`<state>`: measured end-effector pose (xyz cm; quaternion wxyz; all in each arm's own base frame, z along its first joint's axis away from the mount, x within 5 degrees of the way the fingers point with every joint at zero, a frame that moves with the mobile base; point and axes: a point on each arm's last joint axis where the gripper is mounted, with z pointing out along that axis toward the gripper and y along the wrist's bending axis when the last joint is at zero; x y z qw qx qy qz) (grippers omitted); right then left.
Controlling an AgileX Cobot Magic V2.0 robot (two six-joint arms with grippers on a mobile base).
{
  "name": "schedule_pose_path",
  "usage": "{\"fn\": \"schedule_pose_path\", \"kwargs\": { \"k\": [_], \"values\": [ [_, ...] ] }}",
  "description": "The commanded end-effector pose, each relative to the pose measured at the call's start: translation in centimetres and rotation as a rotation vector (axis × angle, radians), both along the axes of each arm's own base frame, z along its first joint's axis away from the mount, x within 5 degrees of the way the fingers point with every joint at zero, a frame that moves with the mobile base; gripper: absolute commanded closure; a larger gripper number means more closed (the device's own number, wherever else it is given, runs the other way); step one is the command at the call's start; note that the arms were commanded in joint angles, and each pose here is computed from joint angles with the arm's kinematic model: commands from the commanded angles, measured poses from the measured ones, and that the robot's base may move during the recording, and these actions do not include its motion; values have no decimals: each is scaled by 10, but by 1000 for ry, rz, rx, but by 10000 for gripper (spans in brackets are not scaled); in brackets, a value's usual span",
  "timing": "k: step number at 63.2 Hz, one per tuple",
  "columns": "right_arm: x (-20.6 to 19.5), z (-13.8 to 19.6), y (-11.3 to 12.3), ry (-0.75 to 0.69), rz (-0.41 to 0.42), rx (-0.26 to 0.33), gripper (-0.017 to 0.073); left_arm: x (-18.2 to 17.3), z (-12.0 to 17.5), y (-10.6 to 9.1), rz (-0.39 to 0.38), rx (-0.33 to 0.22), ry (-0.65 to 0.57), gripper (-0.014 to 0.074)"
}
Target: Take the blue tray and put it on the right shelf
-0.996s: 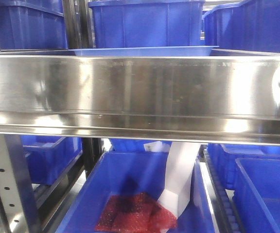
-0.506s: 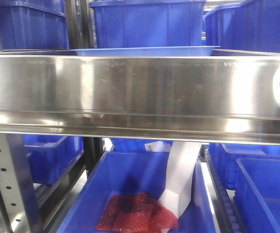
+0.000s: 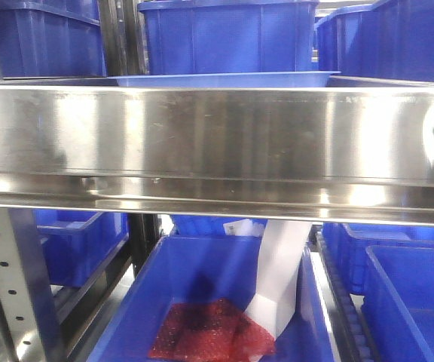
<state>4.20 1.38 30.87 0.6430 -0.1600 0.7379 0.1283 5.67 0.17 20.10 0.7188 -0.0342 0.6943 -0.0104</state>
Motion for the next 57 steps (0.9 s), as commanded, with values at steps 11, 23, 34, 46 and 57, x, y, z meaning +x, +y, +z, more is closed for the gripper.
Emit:
{"fn": "schedule_pose_path", "kwargs": {
  "k": [11, 23, 34, 46, 57],
  "values": [
    [0, 16, 0, -103, 10, 23, 535, 0, -1, 2, 19, -5, -75, 642],
    [0, 16, 0, -103, 10, 23, 535, 0, -1, 2, 19, -5, -75, 642],
    [0, 16, 0, -103, 10, 23, 535, 0, -1, 2, 19, -5, -75, 642],
    [3, 8, 1, -91, -10, 9, 535, 0, -1, 2, 19, -5, -75, 642],
    [11, -15, -1, -108, -157, 25, 535, 0, -1, 2, 19, -5, -75, 642]
  ]
}}
